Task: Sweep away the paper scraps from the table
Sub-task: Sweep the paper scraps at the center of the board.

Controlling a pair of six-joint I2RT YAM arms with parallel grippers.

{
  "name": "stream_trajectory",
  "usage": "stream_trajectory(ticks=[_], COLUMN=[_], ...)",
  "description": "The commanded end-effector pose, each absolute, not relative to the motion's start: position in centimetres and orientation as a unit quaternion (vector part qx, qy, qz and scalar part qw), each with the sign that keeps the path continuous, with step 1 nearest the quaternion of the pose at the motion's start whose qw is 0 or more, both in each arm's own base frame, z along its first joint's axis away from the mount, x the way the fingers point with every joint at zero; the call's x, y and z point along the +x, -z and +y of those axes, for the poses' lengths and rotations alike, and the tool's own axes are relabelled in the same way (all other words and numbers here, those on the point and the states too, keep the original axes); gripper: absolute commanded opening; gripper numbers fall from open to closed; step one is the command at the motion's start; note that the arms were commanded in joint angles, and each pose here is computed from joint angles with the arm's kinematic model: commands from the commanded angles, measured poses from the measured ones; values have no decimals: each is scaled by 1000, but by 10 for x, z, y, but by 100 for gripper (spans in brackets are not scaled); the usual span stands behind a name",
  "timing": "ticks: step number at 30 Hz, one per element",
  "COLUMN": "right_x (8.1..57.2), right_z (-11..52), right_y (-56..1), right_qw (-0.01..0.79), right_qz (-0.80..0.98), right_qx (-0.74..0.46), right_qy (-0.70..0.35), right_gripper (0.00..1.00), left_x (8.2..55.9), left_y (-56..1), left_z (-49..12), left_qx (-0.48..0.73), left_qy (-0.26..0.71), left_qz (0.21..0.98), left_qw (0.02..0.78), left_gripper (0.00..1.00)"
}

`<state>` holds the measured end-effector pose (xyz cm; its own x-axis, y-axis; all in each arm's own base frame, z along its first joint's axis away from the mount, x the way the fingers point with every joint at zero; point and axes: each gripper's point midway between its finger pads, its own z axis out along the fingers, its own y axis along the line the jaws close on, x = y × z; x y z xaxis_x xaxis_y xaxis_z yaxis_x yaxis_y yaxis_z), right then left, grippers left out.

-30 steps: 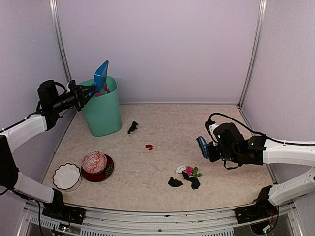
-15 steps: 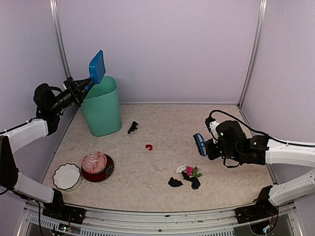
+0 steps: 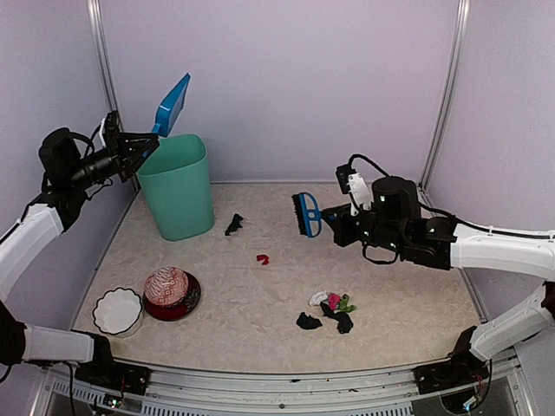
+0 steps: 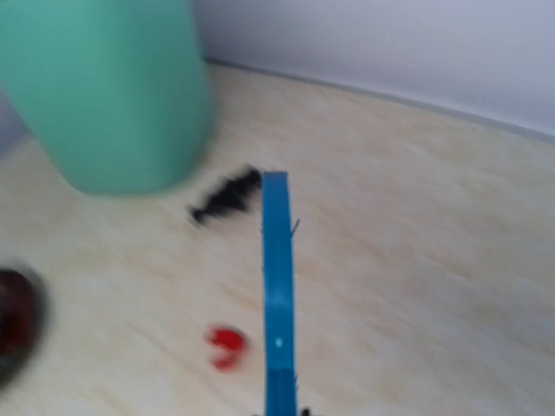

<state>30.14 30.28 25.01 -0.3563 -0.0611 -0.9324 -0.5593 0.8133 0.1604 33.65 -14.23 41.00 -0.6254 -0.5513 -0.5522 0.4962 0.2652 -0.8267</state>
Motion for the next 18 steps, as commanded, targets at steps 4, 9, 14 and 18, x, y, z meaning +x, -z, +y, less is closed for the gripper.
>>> stream_trajectory(ticks=[4,9,14,18], right_x=[326,352,375,390], right_z=[372,407,438,459], right_y=[-273,-251,-231,-213], right_qw=[495,449,409,386], right_qz=[766,784,789,789], right_qx=[-128,-78,-23,8], right_qy=[-390,-422,-457,-479], right_gripper=[0,0,0,0], left_x=[316,306,289,279], left_y=[-395,-384,-384,-378], left_z=[-131,-118,-109,-100], left_qx=[40,44,57,54], left_qy=[472,408,365,330], left_qz=[724,740,734,733], left_qw=[502,533,571,592], left_gripper=[0,0,0,0])
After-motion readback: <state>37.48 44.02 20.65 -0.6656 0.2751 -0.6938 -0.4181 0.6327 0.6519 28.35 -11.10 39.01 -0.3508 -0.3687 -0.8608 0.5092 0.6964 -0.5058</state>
